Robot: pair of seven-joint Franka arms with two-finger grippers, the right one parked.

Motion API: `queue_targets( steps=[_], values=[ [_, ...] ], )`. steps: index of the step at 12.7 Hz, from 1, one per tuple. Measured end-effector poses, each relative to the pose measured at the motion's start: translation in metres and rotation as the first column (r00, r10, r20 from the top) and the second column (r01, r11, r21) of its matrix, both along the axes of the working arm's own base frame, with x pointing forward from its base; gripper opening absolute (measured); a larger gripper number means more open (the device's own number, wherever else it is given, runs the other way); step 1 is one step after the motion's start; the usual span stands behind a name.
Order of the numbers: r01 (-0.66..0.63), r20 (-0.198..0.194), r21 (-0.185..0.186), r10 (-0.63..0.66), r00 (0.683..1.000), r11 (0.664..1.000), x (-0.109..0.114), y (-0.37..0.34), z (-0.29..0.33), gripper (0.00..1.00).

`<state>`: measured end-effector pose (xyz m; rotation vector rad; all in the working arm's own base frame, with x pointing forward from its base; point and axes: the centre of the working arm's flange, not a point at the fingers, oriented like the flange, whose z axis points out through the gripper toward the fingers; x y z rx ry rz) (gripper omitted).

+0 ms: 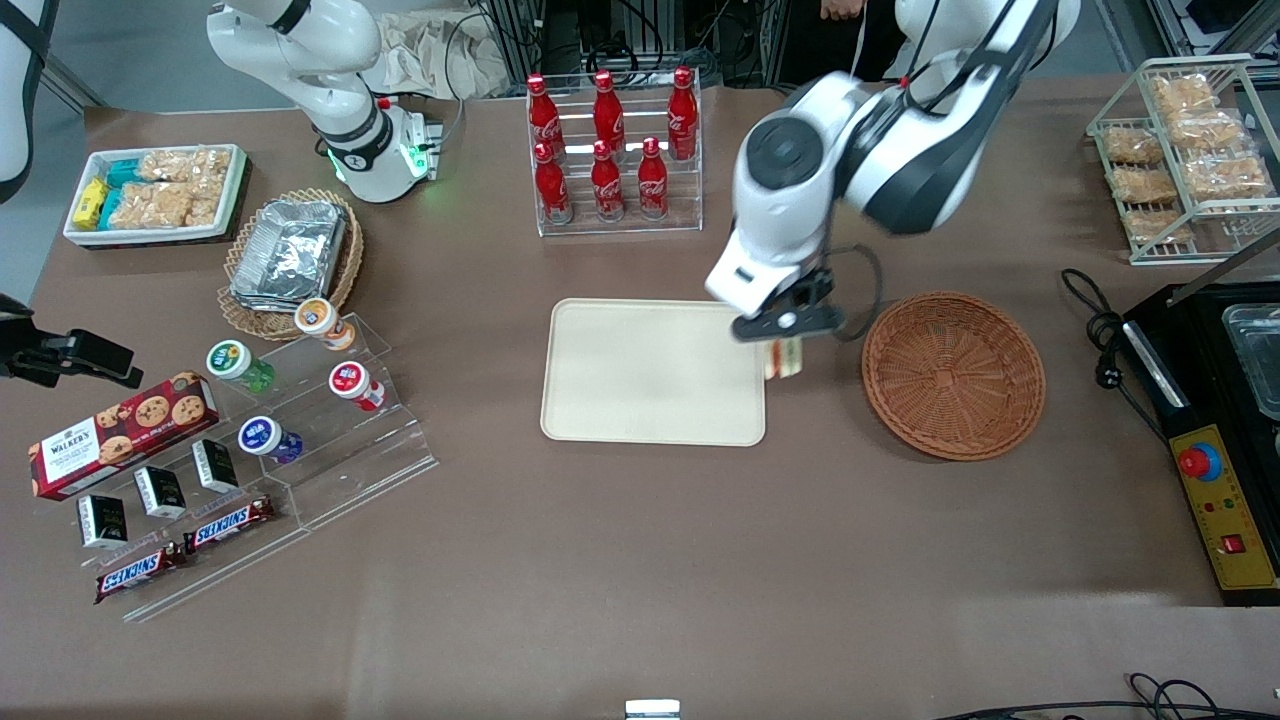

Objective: Place sandwich from basket to tray
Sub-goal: 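Lift the sandwich and carry it with the left gripper over the tray, then lower the sandwich onto the cream tray and open the left gripper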

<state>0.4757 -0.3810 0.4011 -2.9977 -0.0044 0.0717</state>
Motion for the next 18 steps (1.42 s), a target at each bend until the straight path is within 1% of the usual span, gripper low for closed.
queue_targets(
  steps=[2, 4, 5, 7, 9, 10, 11, 13, 16, 17, 18],
  values=[
    [0.054, -0.023, 0.013, -0.054, 0.998, 0.998, -0.002, -0.02, -0.053, 0.21],
    [0.094, -0.032, 0.012, -0.094, 0.995, 0.995, -0.002, -0.031, -0.093, 0.21],
    [0.117, -0.034, 0.019, -0.116, 0.993, 0.993, -0.002, -0.035, -0.112, 0.21],
    [0.149, -0.03, 0.044, -0.148, 0.989, 0.988, -0.005, -0.041, -0.15, 0.21],
    [0.157, -0.006, 0.084, -0.157, 0.988, 0.984, -0.013, -0.048, -0.183, 0.21],
    [0.156, 0.007, 0.095, -0.157, 0.988, 0.983, -0.015, -0.052, -0.191, 0.27],
    [0.154, 0.017, 0.099, -0.156, 0.988, 0.983, -0.016, -0.055, -0.192, 0.38],
    [0.147, 0.023, 0.1, -0.151, 0.988, 0.984, -0.015, -0.055, -0.191, 0.6],
    [0.141, 0.033, 0.094, -0.145, 0.989, 0.986, -0.011, -0.056, -0.186, 0.93],
    [0.138, 0.037, 0.092, -0.142, 0.989, 0.986, -0.009, -0.057, -0.185, 1.0],
    [0.135, 0.041, 0.09, -0.14, 0.989, 0.987, -0.007, -0.057, -0.182, 1.0]
  ],
)
